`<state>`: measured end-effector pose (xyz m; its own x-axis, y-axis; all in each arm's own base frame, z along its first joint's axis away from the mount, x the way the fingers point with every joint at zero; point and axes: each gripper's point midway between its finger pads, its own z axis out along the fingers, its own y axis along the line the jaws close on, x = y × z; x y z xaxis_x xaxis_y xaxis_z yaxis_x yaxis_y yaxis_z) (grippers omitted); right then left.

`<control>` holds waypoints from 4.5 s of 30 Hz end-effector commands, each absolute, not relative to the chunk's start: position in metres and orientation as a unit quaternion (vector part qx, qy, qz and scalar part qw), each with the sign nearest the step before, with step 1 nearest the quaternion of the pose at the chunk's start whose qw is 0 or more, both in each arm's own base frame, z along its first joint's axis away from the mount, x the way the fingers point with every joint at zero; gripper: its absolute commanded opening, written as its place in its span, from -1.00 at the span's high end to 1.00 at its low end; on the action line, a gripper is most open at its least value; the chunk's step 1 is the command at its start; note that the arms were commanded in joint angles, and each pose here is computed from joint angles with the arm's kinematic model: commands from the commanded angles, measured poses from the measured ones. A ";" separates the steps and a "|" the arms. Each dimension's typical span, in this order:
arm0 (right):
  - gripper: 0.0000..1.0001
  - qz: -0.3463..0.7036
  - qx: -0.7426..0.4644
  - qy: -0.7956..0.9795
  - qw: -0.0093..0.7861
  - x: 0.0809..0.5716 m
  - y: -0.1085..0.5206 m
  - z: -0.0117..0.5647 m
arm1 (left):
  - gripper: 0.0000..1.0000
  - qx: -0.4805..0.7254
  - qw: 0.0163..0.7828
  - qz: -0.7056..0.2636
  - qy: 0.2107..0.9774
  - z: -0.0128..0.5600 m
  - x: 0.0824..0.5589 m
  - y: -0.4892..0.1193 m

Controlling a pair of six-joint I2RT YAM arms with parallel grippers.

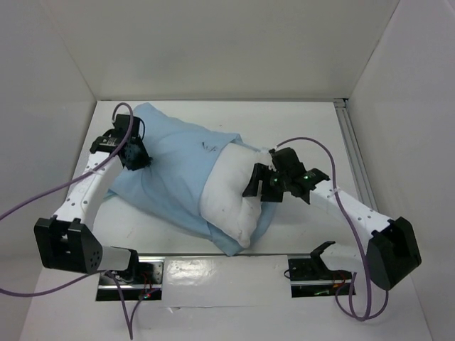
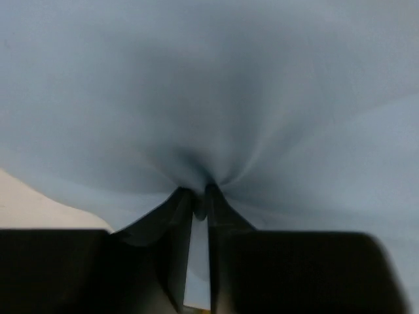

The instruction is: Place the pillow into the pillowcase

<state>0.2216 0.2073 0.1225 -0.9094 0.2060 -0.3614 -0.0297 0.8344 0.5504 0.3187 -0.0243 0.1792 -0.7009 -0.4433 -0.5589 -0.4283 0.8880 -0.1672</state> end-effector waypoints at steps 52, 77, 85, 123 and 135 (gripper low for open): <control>1.00 0.297 -0.091 0.873 0.375 0.304 0.250 0.191 | -0.34 0.058 0.377 0.155 0.911 0.224 0.340 -0.203; 1.00 0.336 -0.115 0.826 0.437 0.367 0.283 0.262 | 1.00 0.175 0.428 -0.374 0.804 0.404 0.325 -0.343; 1.00 0.401 -0.125 0.762 0.492 0.346 0.292 0.322 | 1.00 0.200 0.411 -0.534 0.711 0.484 0.309 -0.355; -0.48 0.335 -0.050 0.860 0.382 0.323 0.229 0.198 | -0.41 0.133 0.360 -0.364 0.849 0.365 0.319 -0.349; -0.66 0.230 0.120 0.893 0.367 0.291 0.122 0.164 | -0.41 0.227 0.321 -0.142 0.908 0.272 0.289 -0.320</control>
<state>0.3064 0.1440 0.2039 -0.6206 0.3340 -0.7094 -0.1125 0.8575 0.5021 0.3074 -0.3204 0.2977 -0.7198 0.1706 -0.6729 0.4559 0.8472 -0.2728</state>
